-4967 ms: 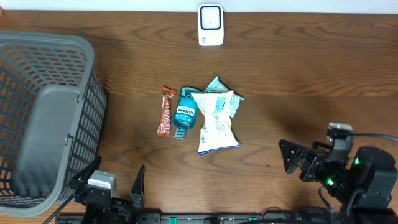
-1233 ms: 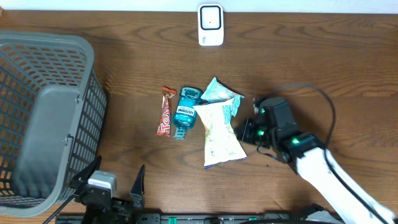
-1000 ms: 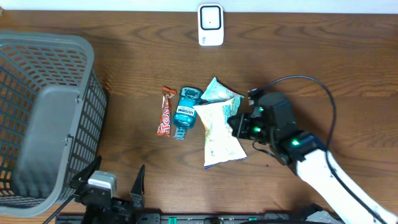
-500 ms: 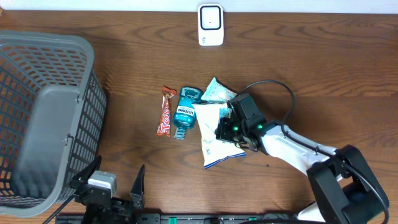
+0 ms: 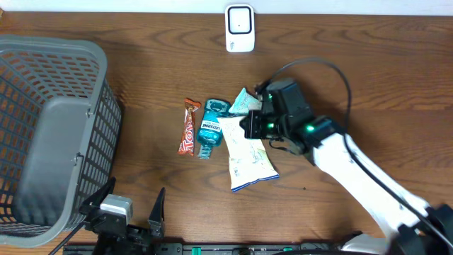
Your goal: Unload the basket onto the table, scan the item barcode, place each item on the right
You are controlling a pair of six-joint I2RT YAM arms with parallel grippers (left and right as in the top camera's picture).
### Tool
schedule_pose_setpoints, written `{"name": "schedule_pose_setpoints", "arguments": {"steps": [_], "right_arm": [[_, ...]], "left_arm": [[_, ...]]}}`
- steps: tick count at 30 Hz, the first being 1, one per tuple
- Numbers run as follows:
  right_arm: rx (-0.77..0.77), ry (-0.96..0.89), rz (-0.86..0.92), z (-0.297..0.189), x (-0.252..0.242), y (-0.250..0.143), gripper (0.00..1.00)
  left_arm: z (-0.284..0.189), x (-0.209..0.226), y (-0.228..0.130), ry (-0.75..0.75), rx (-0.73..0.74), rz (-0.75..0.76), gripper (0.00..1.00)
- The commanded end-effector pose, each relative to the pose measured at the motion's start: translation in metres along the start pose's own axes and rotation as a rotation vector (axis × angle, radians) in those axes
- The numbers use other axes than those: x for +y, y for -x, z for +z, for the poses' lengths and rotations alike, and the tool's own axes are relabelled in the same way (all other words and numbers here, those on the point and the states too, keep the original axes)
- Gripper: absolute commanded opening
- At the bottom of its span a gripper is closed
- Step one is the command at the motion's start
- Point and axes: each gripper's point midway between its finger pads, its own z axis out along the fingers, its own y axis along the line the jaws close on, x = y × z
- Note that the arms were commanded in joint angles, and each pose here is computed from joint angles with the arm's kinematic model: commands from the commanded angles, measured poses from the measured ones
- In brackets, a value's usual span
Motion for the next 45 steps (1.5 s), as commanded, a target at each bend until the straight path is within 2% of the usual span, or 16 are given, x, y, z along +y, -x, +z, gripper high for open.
{"name": "schedule_pose_setpoints", "arguments": {"steps": [1,4,13,19,23,27,34,39,45], "right_arm": [[0.036,-0.048,-0.053,0.004,-0.001,-0.016,0.01],[0.097,-0.119,-0.065,0.013,-0.009,-0.037,0.01],[0.145,-0.368,-0.115,0.035,-0.042,-0.069,0.01],[0.321,-0.474,-0.059,0.055,-0.078,-0.108,0.01],[0.398,-0.563,-0.019,0.05,-0.099,-0.127,0.01],[0.332,-0.611,-0.023,0.023,-0.098,-0.106,0.01],[0.07,-0.438,-0.027,-0.045,-0.043,-0.05,0.01],[-0.069,-0.331,-0.041,-0.091,-0.015,-0.036,0.01],[-0.163,-0.258,-0.015,-0.124,0.001,-0.032,0.01]], "left_arm": [[0.0,0.0,0.001,-0.001,-0.004,-0.001,1.0],[0.0,0.0,0.001,-0.001,-0.004,-0.001,1.0],[0.0,0.0,0.001,-0.001,-0.004,-0.001,1.0],[0.0,0.0,0.001,-0.001,-0.004,-0.001,1.0],[0.0,0.0,0.001,-0.001,-0.004,-0.001,1.0],[0.0,0.0,0.001,-0.001,-0.003,-0.002,1.0],[0.0,0.0,0.001,-0.001,-0.004,-0.001,1.0],[0.0,0.0,0.001,-0.001,-0.003,-0.002,1.0],[0.0,0.0,0.001,-0.001,-0.004,-0.001,1.0]]}}
